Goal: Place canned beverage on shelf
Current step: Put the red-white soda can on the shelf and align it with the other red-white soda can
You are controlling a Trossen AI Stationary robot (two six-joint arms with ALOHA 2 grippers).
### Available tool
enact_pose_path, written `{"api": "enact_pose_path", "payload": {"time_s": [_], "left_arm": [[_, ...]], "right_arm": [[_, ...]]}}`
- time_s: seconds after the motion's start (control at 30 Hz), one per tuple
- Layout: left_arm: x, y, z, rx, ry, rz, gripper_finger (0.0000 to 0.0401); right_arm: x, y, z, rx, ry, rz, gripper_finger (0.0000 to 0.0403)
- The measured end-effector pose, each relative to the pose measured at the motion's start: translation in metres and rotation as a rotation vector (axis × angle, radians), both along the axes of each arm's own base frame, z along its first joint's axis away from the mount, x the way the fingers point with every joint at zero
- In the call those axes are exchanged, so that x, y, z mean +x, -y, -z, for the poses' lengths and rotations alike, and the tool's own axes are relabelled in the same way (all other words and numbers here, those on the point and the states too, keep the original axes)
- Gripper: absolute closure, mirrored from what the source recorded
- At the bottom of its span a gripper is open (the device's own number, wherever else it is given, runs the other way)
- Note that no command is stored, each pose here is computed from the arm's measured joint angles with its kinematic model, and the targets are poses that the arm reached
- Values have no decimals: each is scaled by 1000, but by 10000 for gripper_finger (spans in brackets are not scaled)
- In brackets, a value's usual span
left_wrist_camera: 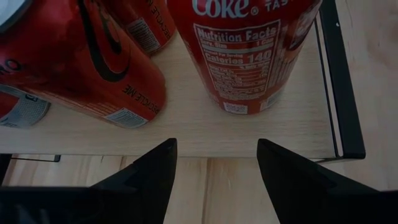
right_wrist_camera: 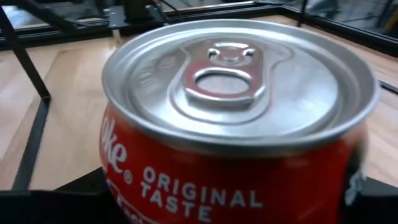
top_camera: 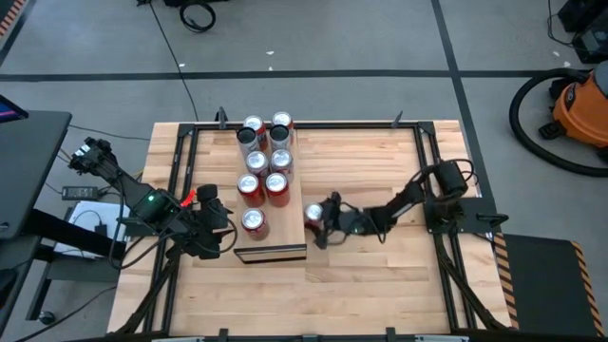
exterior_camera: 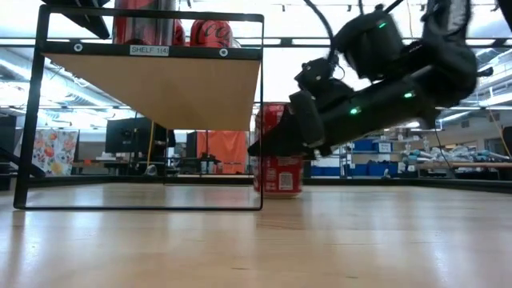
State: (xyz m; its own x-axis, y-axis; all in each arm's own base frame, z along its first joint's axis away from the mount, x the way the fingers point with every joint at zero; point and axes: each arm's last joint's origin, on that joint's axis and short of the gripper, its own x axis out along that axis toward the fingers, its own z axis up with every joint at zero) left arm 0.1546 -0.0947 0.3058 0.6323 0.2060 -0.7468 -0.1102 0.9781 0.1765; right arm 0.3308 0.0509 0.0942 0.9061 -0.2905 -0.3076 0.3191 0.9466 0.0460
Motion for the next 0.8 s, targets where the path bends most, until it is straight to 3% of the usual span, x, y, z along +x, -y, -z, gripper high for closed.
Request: {"api": "enact_pose_path", "payload": {"time_s": [0.2, 0.37, 0.67, 0.8], "left_arm": [[0, 0, 0, -8, 3, -9, 168], [0, 0, 0, -10, 3, -11, 168], [0, 0, 0, -5, 2, -6, 168], [0, 0, 0, 0, 0, 0, 168]], "right_arm": [[-13, -39, 2, 52, 49, 117, 79], [-27, -65, 4, -19, 52, 198, 85], [-25, -67, 3, -17, 41, 106, 22], [-24, -67, -5, -86, 35, 84, 6]]}}
